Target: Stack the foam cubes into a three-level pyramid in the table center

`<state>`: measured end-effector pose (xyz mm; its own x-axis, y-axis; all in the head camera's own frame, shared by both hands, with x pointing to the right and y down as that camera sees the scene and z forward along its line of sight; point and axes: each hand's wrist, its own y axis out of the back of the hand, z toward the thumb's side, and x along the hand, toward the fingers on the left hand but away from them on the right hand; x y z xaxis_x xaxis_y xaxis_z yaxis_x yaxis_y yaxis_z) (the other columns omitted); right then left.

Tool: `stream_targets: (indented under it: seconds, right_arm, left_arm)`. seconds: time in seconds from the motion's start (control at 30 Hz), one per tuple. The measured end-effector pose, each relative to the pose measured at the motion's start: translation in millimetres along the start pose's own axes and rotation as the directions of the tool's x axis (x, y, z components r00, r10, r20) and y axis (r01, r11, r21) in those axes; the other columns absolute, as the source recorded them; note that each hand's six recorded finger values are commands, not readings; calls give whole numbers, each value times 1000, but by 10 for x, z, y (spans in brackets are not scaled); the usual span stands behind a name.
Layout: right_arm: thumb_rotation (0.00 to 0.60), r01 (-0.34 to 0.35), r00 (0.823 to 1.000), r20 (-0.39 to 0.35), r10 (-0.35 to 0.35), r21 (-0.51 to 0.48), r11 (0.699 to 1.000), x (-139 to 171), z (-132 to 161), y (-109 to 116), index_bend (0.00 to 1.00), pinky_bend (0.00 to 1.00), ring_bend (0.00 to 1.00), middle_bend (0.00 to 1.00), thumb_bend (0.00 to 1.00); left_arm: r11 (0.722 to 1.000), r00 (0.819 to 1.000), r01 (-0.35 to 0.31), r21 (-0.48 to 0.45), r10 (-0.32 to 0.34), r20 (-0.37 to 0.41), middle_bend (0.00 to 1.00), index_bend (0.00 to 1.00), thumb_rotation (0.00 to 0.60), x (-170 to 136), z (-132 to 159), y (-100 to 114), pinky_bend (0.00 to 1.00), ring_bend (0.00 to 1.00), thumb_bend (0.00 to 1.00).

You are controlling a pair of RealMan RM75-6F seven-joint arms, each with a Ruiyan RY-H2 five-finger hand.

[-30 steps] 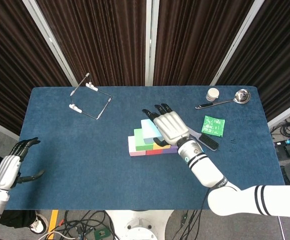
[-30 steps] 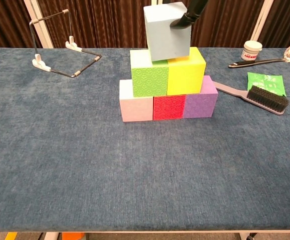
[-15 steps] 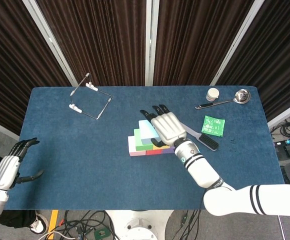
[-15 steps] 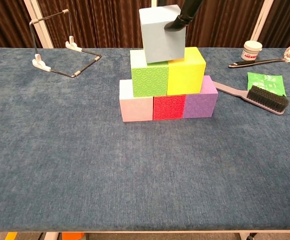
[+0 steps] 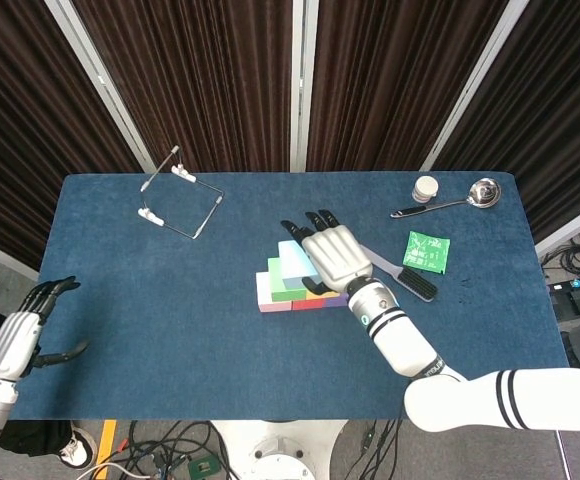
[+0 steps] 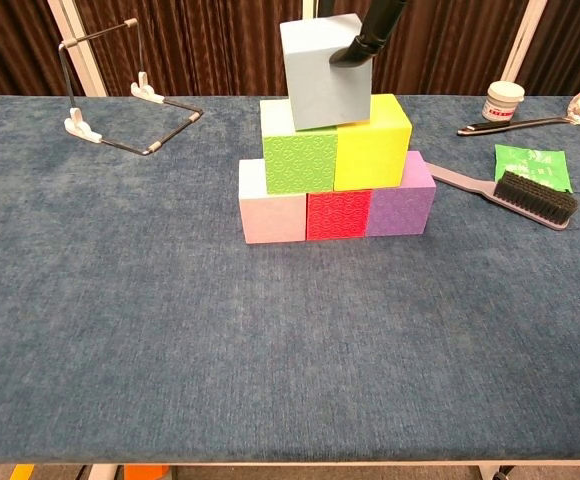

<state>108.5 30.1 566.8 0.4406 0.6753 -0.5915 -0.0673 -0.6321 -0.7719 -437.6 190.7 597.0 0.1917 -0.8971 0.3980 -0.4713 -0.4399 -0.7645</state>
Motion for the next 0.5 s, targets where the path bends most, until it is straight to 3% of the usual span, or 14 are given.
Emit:
stream_targets:
  seconds: [0.5]
  right_arm:
    - [600, -12, 1000, 1, 12, 12, 1000, -20, 17, -44, 0, 0, 0, 341, 286]
  left_arm:
    - [1000, 1000, 13, -1, -13, -5, 159, 82, 600, -6, -27, -27, 79, 52, 209]
